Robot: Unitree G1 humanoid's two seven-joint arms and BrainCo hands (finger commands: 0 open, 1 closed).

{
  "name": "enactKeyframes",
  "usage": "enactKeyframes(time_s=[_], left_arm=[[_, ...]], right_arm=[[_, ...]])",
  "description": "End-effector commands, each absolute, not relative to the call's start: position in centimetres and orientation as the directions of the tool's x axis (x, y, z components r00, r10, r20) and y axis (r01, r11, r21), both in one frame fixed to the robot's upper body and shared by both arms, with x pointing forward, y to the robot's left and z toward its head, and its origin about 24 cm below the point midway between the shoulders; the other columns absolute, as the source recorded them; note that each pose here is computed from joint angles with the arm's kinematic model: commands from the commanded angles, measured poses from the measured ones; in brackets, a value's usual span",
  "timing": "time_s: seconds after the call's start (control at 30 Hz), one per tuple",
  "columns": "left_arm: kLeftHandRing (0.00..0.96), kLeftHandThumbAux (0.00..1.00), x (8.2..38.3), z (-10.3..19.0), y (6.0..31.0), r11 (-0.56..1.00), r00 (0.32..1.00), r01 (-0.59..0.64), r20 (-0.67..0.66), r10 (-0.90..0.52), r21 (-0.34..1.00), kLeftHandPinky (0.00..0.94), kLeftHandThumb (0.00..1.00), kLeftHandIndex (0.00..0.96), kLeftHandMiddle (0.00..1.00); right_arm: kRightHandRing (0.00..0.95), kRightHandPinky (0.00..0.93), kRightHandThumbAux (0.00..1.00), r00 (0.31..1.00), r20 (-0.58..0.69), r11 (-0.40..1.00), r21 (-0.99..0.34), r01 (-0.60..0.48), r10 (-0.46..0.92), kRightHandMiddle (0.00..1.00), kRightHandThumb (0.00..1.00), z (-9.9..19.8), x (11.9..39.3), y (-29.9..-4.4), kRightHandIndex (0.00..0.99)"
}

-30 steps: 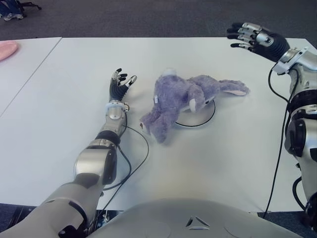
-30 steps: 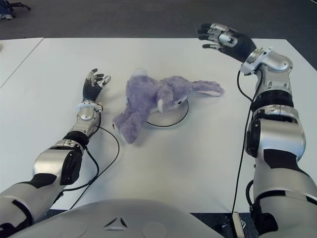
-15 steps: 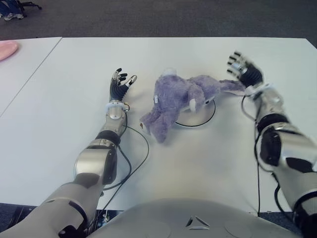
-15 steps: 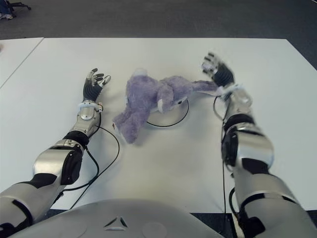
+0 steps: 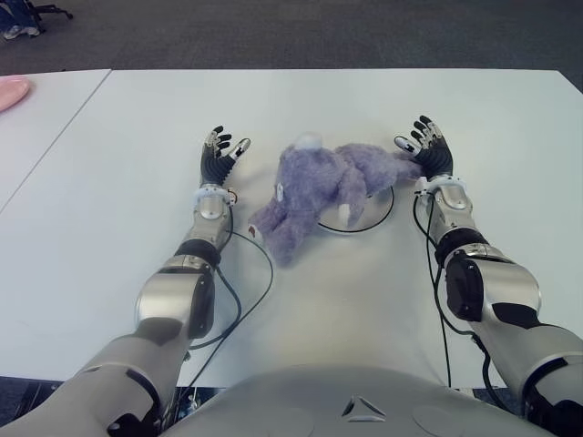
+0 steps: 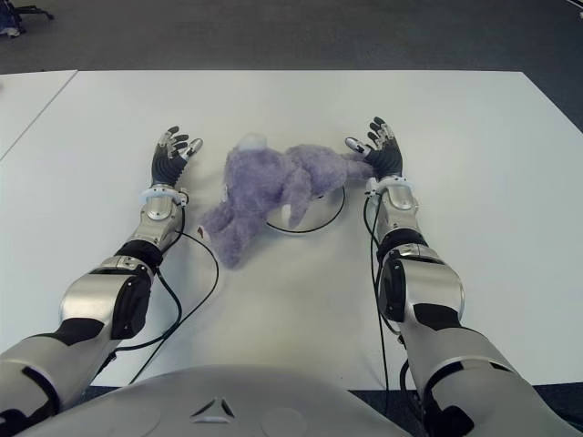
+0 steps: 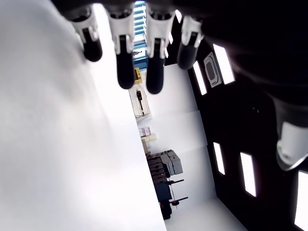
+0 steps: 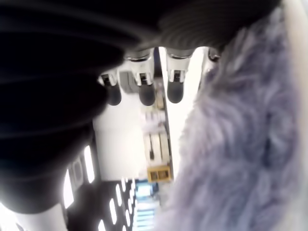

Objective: Put the doll into the plate.

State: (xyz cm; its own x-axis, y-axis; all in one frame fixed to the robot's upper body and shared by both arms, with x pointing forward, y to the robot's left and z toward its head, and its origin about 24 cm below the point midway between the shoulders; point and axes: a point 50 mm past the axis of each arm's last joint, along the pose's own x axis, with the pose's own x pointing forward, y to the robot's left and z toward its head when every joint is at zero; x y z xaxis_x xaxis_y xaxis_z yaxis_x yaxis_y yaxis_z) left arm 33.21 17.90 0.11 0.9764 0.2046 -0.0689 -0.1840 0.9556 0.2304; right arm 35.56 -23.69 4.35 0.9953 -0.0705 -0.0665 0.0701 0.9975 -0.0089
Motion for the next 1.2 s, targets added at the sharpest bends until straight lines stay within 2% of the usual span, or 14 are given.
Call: enactKeyframes(time_s=[0.03,0.13,0.27,0.83,1.2], left_arm=[[0.183,0.523,26.0,-8.5,17.9,0.956,0.854,-0.103,-0.468,0.227,0.276,0.076,0.000,0.128,0.216],[0.171,0.526,25.9,-8.5,18.1,0.955,0.856,-0.102,-0.464,0.227,0.280,0.099,0.000,0.116,0.198],[0.162,0.525,25.8,-8.6,18.2,0.955,0.856,-0.102,-0.465,0.226,0.277,0.092,0.000,0.106,0.188],[0.166,0.532,25.6,-8.6,18.5,0.962,0.856,-0.126,-0.465,0.228,0.240,0.121,0.000,0.119,0.187],[0.170,0.517,25.6,-8.6,18.7,0.963,0.856,-0.123,-0.466,0.225,0.239,0.126,0.000,0.123,0.189]], right_arm=[[0.030,0.040,0.759,0.954,-0.292,0.998,-0.025,0.059,-0.063,0.048,0.000,-1.9,32.6,-20.0,0.026],[0.040,0.076,0.752,0.925,-0.370,0.995,-0.077,0.067,-0.091,0.046,0.000,-4.0,31.2,-17.8,0.023],[0.052,0.104,0.759,0.915,-0.386,0.990,-0.117,0.075,-0.115,0.049,0.000,-4.6,30.7,-17.4,0.026],[0.071,0.142,0.699,0.906,-0.398,0.987,-0.120,0.104,-0.144,0.058,0.000,-5.1,30.1,-18.2,0.045],[0.130,0.179,0.682,0.901,-0.405,0.988,-0.080,0.130,-0.152,0.128,0.000,-6.4,28.4,-18.4,0.098]])
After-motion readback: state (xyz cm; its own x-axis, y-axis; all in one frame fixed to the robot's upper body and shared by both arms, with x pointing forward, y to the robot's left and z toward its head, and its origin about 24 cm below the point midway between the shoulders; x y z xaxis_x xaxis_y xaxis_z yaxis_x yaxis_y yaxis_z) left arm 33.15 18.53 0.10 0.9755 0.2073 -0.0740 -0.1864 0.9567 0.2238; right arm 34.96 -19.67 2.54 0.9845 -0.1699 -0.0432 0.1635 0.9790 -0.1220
